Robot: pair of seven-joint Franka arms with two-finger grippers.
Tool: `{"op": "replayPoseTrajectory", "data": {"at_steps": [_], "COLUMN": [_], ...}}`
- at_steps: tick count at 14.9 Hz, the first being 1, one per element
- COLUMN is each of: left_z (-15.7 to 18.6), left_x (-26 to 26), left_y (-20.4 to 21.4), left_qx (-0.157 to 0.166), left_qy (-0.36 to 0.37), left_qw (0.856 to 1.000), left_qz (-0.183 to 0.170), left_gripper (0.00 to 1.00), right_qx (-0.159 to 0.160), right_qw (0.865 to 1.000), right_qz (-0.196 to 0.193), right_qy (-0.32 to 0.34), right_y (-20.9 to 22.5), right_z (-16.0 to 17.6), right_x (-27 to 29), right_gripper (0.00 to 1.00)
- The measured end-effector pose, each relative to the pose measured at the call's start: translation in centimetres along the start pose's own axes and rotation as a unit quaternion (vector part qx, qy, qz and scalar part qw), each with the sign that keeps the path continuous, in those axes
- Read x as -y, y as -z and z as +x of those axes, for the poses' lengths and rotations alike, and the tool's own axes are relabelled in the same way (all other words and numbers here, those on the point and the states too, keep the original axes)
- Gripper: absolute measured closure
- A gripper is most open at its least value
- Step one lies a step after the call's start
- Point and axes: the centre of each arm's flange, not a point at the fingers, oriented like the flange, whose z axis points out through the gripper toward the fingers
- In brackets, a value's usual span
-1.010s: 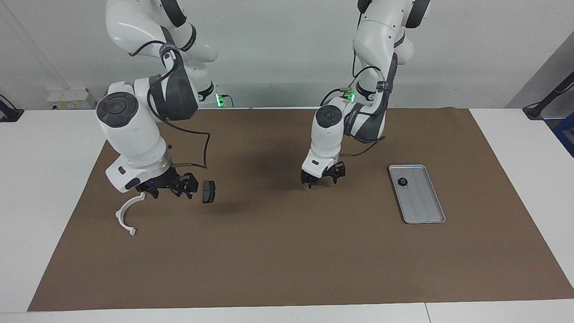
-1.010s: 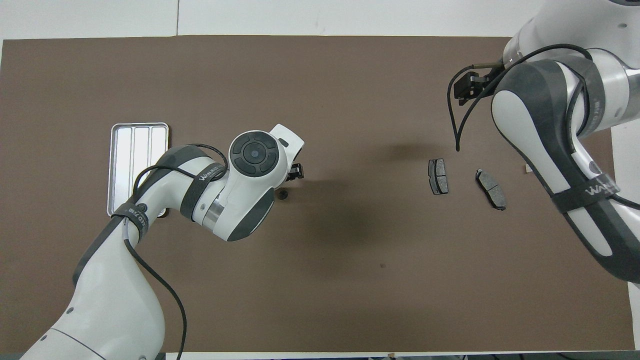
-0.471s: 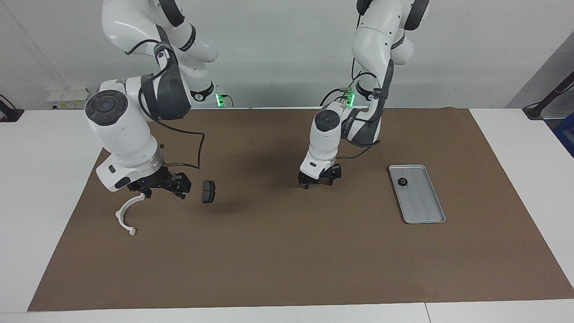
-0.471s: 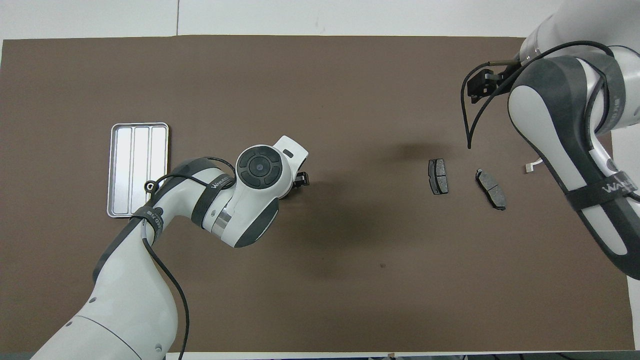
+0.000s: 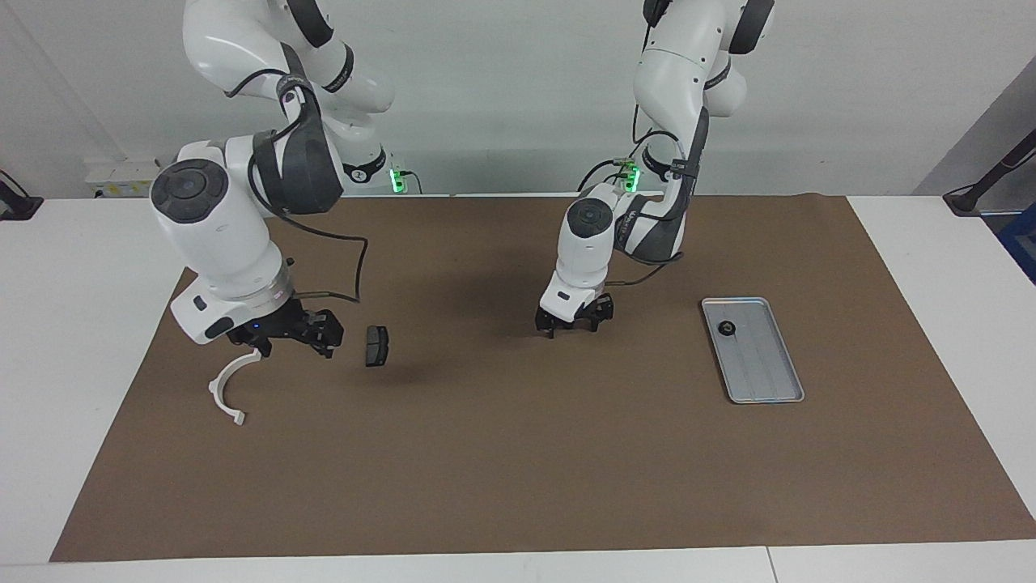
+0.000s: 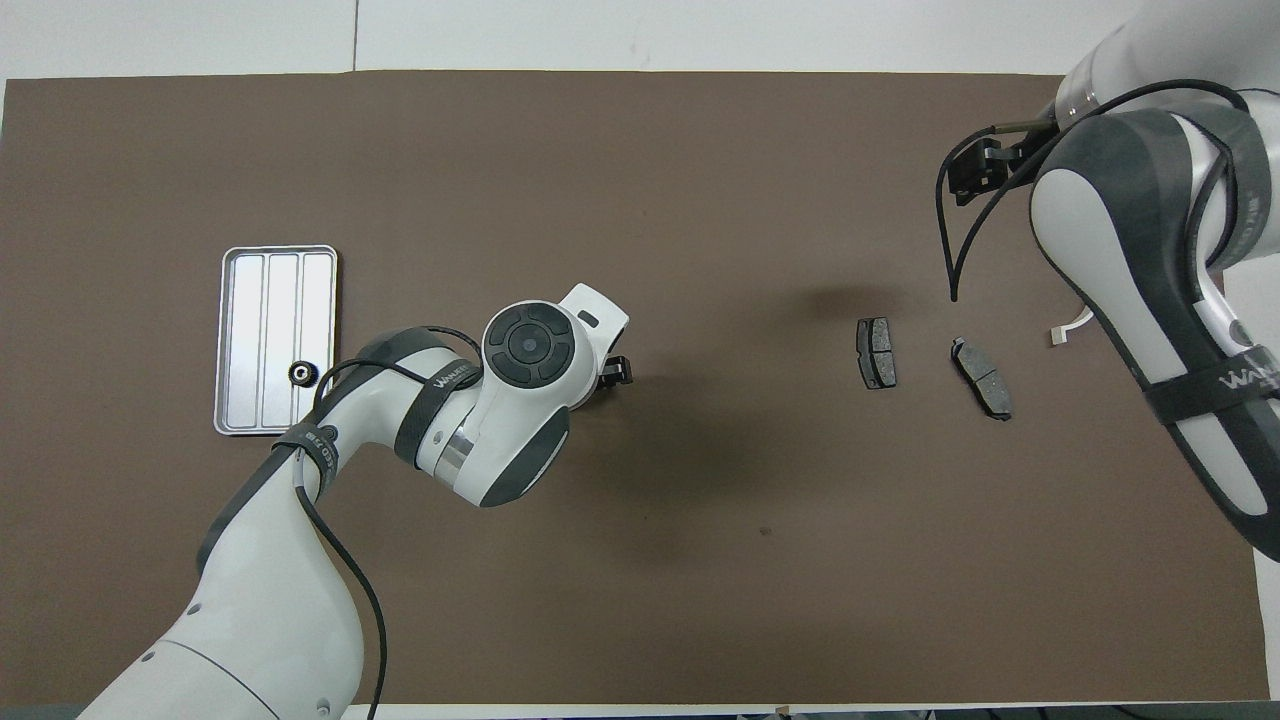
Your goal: Pick bearing gear from pile to tray
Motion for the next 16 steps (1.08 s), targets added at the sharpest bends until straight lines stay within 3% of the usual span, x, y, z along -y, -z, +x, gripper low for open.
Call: {"op": "replayPoseTrajectory", "data": {"at_steps": [5, 7, 8, 12, 13, 15, 16], "left_z": [-0.5, -0.5, -0.5, -0.6, -0.6, -0.7, -0.7], "left_x": [0.2, 0.5, 0.7, 1.0, 1.0, 1.0, 1.0], "left_y": [1.3, 1.4, 1.4, 1.3, 1.3, 1.3, 1.3], "left_qx": [0.002, 0.002, 0.002, 0.003, 0.003, 0.004, 0.004], "left_qy": [-0.002, -0.003, -0.004, -0.004, -0.005, -0.004, -0.004], "left_qw": [1.0, 1.0, 1.0, 1.0, 1.0, 1.0, 1.0], "left_qz": [-0.001, 0.0, 0.001, 0.003, 0.003, 0.003, 0.002], "left_gripper": [0.0, 0.0, 0.09, 0.1, 0.19, 0.22, 0.37], "right_qx": [-0.008, -0.011, -0.012, -0.005, -0.005, -0.005, -0.001], "right_qw": [1.0, 1.0, 1.0, 1.0, 1.0, 1.0, 1.0], "right_qz": [0.006, 0.007, 0.005, -0.002, -0.004, -0.004, -0.001], "right_qy": [0.011, 0.007, 0.004, -0.003, -0.003, -0.002, -0.001], "right_y": [3.2, 5.4, 6.7, 12.0, 13.0, 13.7, 13.4], "right_z": [-2.4, -4.8, -6.2, -12.0, -13.3, -15.1, -15.7], "right_x": [-3.5, -4.7, -5.1, -5.3, -5.1, -4.8, -4.7], "right_gripper": [0.0, 0.0, 0.0, 0.0, 0.0, 0.0, 0.0]}}
